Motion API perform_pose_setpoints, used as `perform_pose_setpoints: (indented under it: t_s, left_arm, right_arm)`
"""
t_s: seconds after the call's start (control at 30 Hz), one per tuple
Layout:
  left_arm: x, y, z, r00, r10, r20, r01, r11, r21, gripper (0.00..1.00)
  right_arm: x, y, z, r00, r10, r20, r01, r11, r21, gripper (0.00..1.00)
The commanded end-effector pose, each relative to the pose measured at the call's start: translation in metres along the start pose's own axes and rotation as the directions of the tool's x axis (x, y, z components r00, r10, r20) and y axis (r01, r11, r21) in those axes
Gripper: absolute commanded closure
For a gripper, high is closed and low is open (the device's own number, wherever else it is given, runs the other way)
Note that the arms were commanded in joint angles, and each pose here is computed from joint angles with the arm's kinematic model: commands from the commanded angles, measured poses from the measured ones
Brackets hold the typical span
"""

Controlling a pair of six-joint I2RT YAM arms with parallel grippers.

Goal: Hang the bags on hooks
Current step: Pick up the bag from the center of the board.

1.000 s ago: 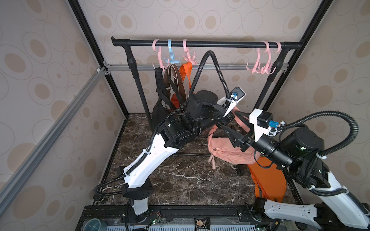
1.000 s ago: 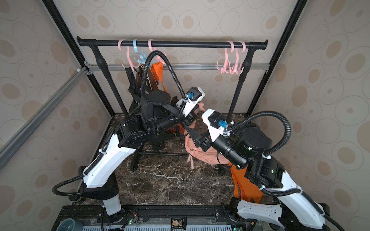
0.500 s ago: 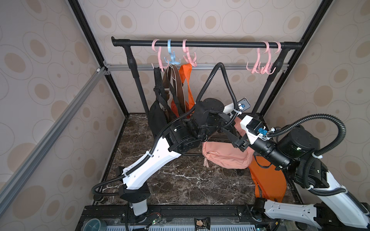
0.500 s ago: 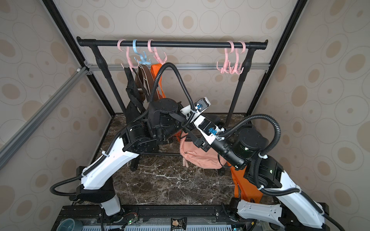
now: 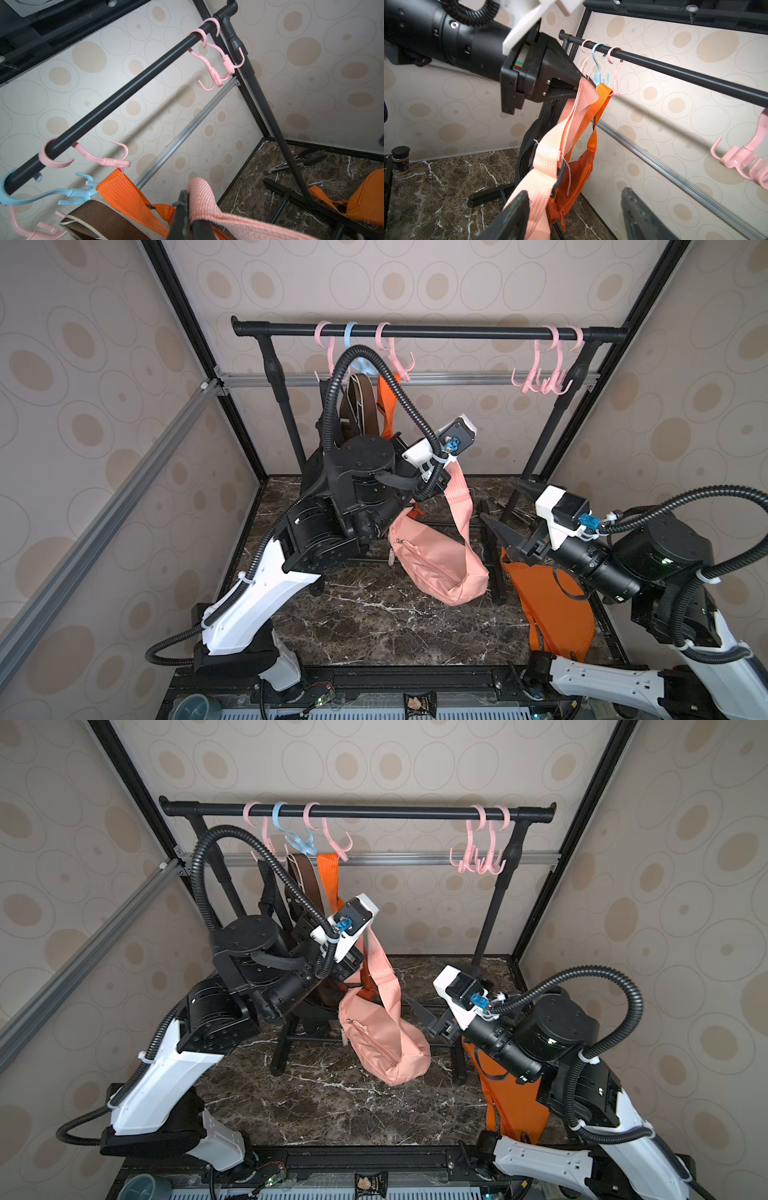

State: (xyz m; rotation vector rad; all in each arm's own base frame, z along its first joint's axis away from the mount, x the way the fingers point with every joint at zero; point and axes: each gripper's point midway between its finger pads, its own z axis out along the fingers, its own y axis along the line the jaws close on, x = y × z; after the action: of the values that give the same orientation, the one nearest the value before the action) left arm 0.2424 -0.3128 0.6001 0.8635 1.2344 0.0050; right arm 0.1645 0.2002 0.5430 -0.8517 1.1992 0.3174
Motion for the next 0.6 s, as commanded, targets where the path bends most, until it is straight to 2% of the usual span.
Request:
perform_pose_setpoints:
  t_s: [0.0, 0.17, 0.27, 0.47, 0.57]
  left_arm:
    - [-0.003, -0.016, 0.004, 0.999, 0.033, 0.022, -0.034, 0.999, 0.042, 1.0]
    - [-0.003, -0.03, 0.011, 0.999, 0.051, 0.019, -0.052, 0.997, 0.064, 1.0]
    - [-0.005, -0.035, 0.015, 0.998, 0.057, 0.021, -0.058, 0.996, 0.07, 1.0]
    - [-0.018, -0.031, 0.008, 0.997, 0.052, 0.055, -0.055, 0.996, 0.063, 1.0]
    - [-0.016, -0.03, 0.001, 0.997, 0.058, 0.053, -0.061, 0.996, 0.068, 1.0]
  right_arm:
    - [-0.003, 0.006, 0.017, 1.0, 0.005, -0.014, -0.005, 0.999, -0.034, 0.29]
    - [-0.015, 0.026, 0.042, 0.999, 0.037, -0.011, -0.038, 0.99, -0.139, 0.29]
    - [-0.013, 0.028, 0.052, 0.999, 0.028, -0.033, -0.032, 0.989, -0.147, 0.3]
    - [0.026, 0.008, 0.072, 0.976, -0.118, -0.186, 0.116, 0.993, -0.022, 0.33]
    - [0.023, -0.01, 0.066, 0.981, -0.103, -0.165, 0.112, 0.993, 0.045, 0.33]
